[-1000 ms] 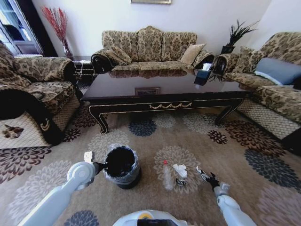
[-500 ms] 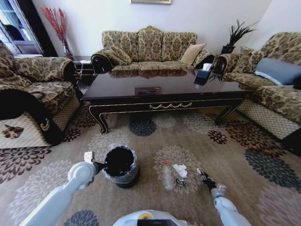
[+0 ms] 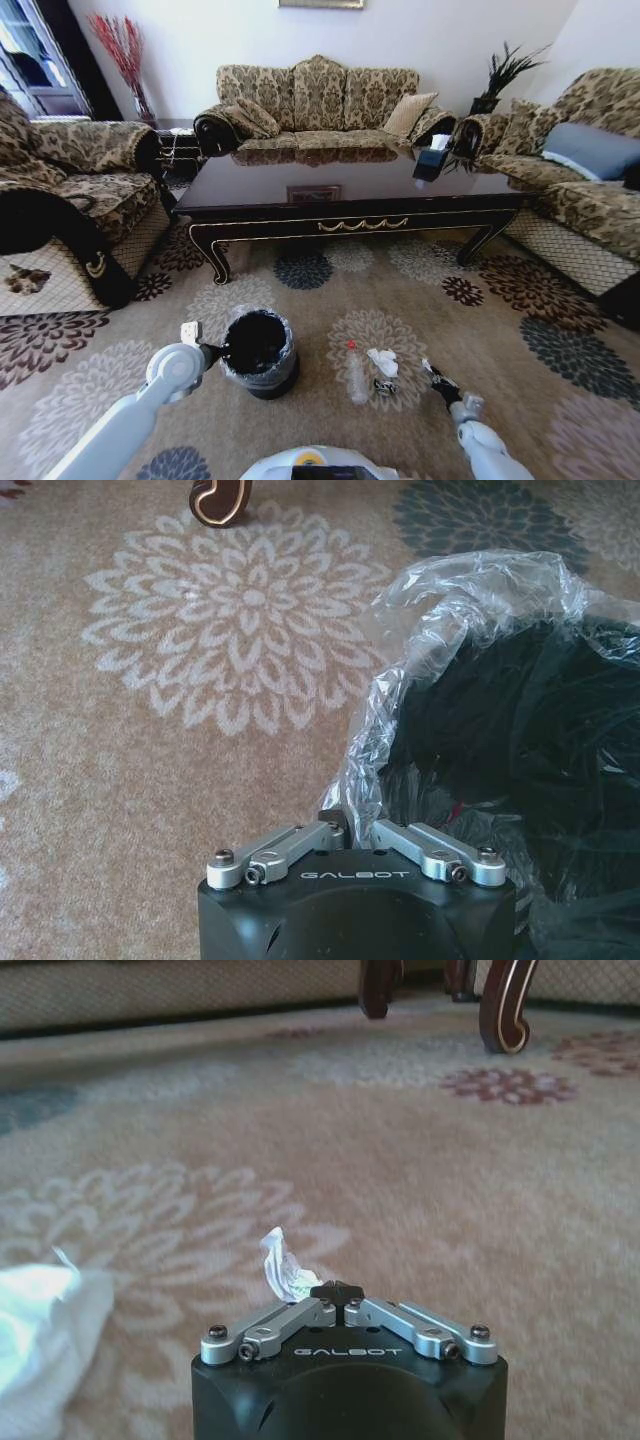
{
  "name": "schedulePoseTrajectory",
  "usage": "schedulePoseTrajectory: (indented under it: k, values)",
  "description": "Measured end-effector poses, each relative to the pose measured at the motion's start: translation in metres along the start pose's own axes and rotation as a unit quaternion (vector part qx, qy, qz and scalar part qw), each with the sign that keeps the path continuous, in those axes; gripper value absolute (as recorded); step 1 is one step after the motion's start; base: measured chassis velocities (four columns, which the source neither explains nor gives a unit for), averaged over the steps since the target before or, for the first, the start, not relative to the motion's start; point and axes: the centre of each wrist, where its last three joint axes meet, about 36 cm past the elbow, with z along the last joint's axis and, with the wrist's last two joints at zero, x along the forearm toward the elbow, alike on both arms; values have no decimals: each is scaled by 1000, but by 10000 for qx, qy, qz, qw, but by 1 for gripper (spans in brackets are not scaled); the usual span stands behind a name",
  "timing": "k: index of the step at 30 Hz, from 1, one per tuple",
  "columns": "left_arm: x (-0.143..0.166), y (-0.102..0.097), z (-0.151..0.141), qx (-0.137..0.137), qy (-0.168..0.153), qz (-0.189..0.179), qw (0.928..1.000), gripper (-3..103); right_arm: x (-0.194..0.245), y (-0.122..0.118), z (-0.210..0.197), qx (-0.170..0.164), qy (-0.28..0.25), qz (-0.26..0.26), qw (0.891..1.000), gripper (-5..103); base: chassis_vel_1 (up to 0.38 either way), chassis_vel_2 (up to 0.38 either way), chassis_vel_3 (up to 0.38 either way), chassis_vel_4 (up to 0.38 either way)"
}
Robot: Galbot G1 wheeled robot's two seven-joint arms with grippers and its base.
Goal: Move to the front of the table and pick up the trash from the floor, then place it into the trash bin.
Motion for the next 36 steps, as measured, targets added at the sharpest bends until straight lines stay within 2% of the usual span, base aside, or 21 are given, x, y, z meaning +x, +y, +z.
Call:
schedulePoseTrajectory:
  k: [8, 13, 16, 17, 21, 22, 24, 26, 27, 29, 32, 33, 36]
  values:
    - [0, -5, 3, -41, 15, 58, 10000, 0, 16, 8, -26, -12, -342, -172, 9993, 0, 0, 0, 0, 0]
    - [-1, -19, 5, -172, 41, 210, 9996, 0, 35, 26, -60, 23, -755, -460, 9961, 0, 0, 0, 0, 0]
    - [-4, -31, 9, -299, 105, 314, 9990, 0, 58, 50, -85, 73, -1057, -805, 9911, 0, 0, 0, 0, 0]
    - [-4, -31, 9, -299, 105, 314, 9990, 0, 58, 50, -85, 73, -1057, -805, 9911, 0, 0, 0, 0, 0]
    - [-7, -46, 17, -463, 193, 431, 9978, 0, 94, 94, -123, 151, -1472, -1361, 9796, 0, 0, 0, 0, 0]
    - [-7, -46, 17, -463, 193, 431, 9978, 0, 94, 94, -123, 151, -1472, -1361, 9796, 0, 0, 0, 0, 0]
    - [-10, -56, 25, -558, 232, 497, 9969, 0, 112, 118, -142, 231, -1658, -1615, 9726, 0, 0, 0, 0, 0]
    - [-12, -65, 31, -591, 269, 564, 9963, 0, 124, 133, -153, 295, -1774, -1782, 9674, 0, 0, 0, 0, 0]
    - [-12, -65, 31, -591, 269, 564, 9963, 0, 124, 133, -153, 295, -1774, -1782, 9674, 0, 0, 0, 0, 0]
    - [-14, -75, 39, -623, 316, 632, 9955, 0, 140, 154, -166, 400, -1923, -2043, 9590, 0, 0, 0, 0, 0]
    - [-15, -78, 41, -656, 326, 639, 9953, 0, 149, 166, -172, 426, -1973, -2202, 9543, 0, 0, 0, 0, 0]
    - [-14, -80, 43, -695, 321, 626, 9951, 0, 163, 183, -179, 452, -2008, -2418, 9483, 0, 0, 0, 0, 0]
    - [-13, -82, 43, -767, 316, 616, 9947, 0, 179, 202, -188, 548, -2055, -2737, 9380, 0, 0, 0, 0, 0]
